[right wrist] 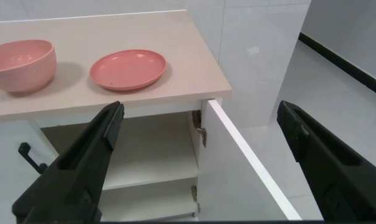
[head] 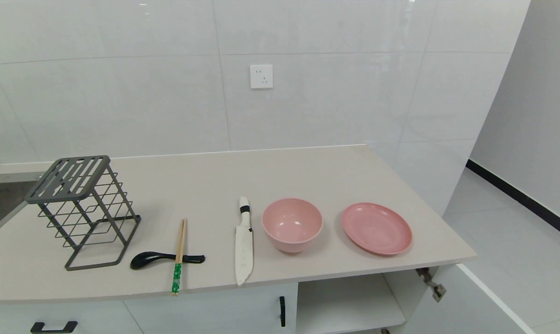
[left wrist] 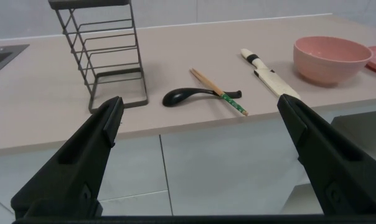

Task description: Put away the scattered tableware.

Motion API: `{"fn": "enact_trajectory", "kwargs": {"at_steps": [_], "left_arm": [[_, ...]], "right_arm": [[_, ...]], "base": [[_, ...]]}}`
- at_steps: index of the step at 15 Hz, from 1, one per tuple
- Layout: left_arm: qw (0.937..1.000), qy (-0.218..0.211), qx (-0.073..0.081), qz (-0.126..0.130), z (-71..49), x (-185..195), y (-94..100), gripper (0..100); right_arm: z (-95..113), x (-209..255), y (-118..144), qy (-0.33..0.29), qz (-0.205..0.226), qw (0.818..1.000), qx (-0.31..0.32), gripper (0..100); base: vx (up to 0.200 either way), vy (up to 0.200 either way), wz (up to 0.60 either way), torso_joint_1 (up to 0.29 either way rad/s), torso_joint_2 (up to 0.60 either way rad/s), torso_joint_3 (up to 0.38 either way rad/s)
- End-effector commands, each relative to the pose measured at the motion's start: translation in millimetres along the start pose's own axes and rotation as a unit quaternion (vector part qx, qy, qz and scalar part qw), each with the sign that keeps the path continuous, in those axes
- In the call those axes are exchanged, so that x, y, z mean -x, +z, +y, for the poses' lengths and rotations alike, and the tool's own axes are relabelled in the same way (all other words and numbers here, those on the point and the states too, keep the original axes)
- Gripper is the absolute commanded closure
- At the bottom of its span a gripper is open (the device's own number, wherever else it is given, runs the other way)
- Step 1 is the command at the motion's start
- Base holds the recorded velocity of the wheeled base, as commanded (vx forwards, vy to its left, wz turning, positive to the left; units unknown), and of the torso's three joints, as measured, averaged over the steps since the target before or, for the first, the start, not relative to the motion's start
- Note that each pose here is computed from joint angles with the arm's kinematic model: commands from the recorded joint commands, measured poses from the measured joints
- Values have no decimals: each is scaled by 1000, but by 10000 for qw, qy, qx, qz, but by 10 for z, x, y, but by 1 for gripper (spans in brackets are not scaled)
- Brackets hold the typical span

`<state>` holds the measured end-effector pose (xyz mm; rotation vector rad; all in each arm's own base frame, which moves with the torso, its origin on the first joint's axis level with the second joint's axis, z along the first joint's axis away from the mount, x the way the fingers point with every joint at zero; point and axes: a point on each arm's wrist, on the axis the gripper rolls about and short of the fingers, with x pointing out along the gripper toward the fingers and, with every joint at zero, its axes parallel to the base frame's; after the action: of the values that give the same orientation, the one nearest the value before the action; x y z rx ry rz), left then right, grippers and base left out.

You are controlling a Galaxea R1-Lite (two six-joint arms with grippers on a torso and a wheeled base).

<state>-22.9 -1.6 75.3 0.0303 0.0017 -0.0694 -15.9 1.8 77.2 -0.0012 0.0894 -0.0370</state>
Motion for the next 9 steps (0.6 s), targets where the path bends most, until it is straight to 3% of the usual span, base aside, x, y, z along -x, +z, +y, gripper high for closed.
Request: {"fn": "enact_trajectory", "kwargs": {"at_steps": [1,9], "left_arm": [[10000,1,-1,9,0,-1,-1,0],[10000,9,22,9,0,-1,-1,0]], "right_arm": [[0,0,0,2,-2,10000,2,0],[0,0,0,2,-2,10000,-6,0]], "base": [[0,-200,0,-7,-2,2],[0,0,0,0,0,0]]}}
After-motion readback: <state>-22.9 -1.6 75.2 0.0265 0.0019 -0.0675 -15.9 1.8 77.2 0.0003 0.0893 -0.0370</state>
